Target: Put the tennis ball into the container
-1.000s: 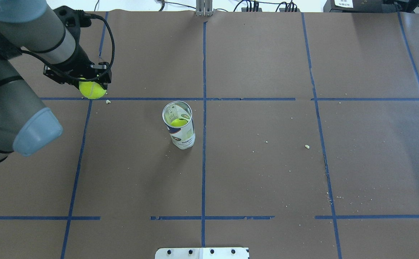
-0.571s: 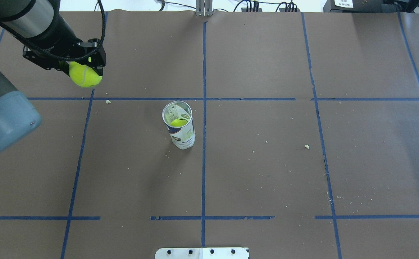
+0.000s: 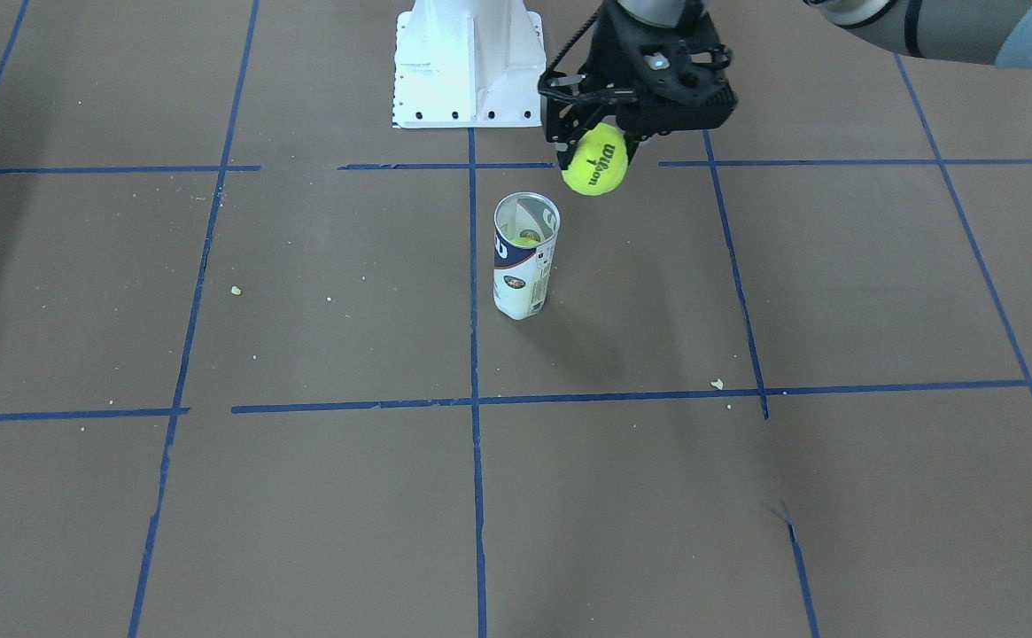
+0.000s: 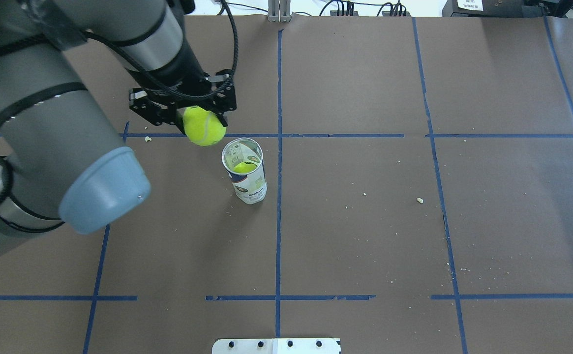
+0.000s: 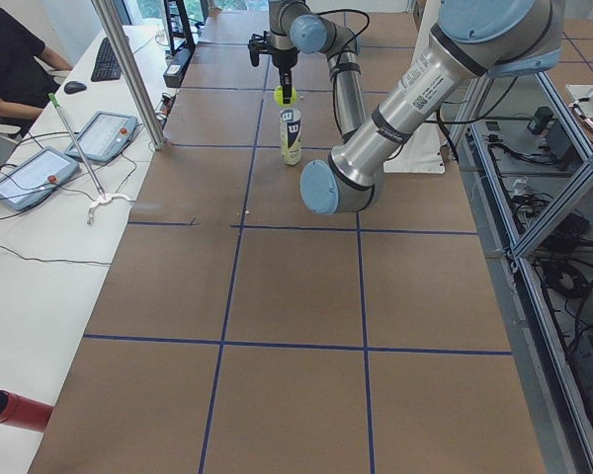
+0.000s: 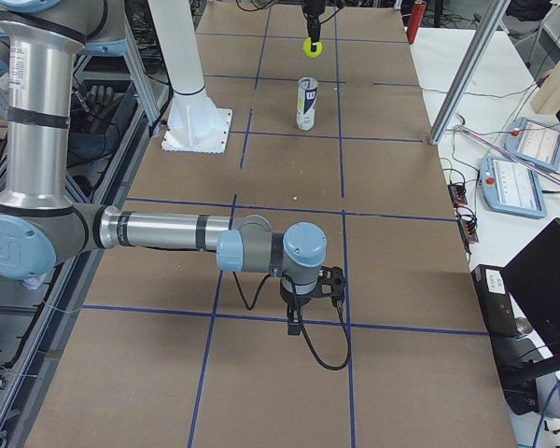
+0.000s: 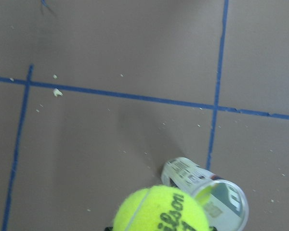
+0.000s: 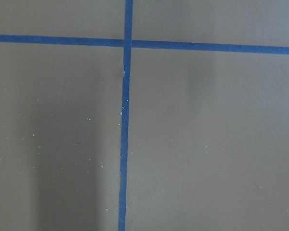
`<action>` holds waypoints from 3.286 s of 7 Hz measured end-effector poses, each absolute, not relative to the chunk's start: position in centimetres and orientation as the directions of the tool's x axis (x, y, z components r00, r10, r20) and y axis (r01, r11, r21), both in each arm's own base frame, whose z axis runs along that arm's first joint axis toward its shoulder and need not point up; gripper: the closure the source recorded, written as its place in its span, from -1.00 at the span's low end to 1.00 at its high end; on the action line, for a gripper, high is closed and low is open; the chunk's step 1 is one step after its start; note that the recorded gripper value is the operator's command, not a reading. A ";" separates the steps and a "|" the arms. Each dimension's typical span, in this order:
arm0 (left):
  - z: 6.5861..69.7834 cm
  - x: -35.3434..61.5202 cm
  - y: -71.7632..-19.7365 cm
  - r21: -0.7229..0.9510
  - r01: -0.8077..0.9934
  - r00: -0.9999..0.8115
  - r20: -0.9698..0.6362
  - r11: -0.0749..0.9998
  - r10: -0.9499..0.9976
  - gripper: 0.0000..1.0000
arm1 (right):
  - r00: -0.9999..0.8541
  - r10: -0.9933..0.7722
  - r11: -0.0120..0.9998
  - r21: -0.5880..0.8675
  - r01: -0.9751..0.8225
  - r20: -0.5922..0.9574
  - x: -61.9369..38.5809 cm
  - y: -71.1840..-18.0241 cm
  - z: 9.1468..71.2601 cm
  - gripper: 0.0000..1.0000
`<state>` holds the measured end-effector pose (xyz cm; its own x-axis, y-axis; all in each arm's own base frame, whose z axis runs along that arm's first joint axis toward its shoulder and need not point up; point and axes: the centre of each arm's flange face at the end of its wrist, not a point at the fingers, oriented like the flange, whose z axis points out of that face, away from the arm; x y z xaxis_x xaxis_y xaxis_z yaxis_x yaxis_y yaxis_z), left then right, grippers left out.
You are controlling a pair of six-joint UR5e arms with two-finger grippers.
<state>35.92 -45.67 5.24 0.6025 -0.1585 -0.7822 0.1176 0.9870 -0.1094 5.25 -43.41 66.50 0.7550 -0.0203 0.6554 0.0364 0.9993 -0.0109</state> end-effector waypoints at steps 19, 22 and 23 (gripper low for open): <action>6.0 42.1 -44.9 -0.060 0.092 0.609 -0.786 0.994 -0.104 -1.00 | 0.755 -0.020 0.999 -0.011 0.036 0.655 5.3 -43.4 66.5 -1.00; 10.4 36.7 -47.3 0.103 0.051 0.622 -0.782 0.993 0.049 -1.00 | 0.755 -0.020 0.999 -0.011 0.036 0.655 5.3 -43.4 66.5 -1.00; 13.0 33.2 -50.0 0.161 0.047 0.651 -0.753 0.986 0.092 -1.00 | 0.755 -0.020 0.999 -0.011 0.036 0.655 5.3 -43.4 66.5 -1.00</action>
<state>33.17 -49.96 13.03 0.6512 0.0924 -0.7533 0.0467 0.9858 0.1613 5.25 -43.41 66.50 0.7550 -0.0203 0.6554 0.0364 0.9993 -0.0109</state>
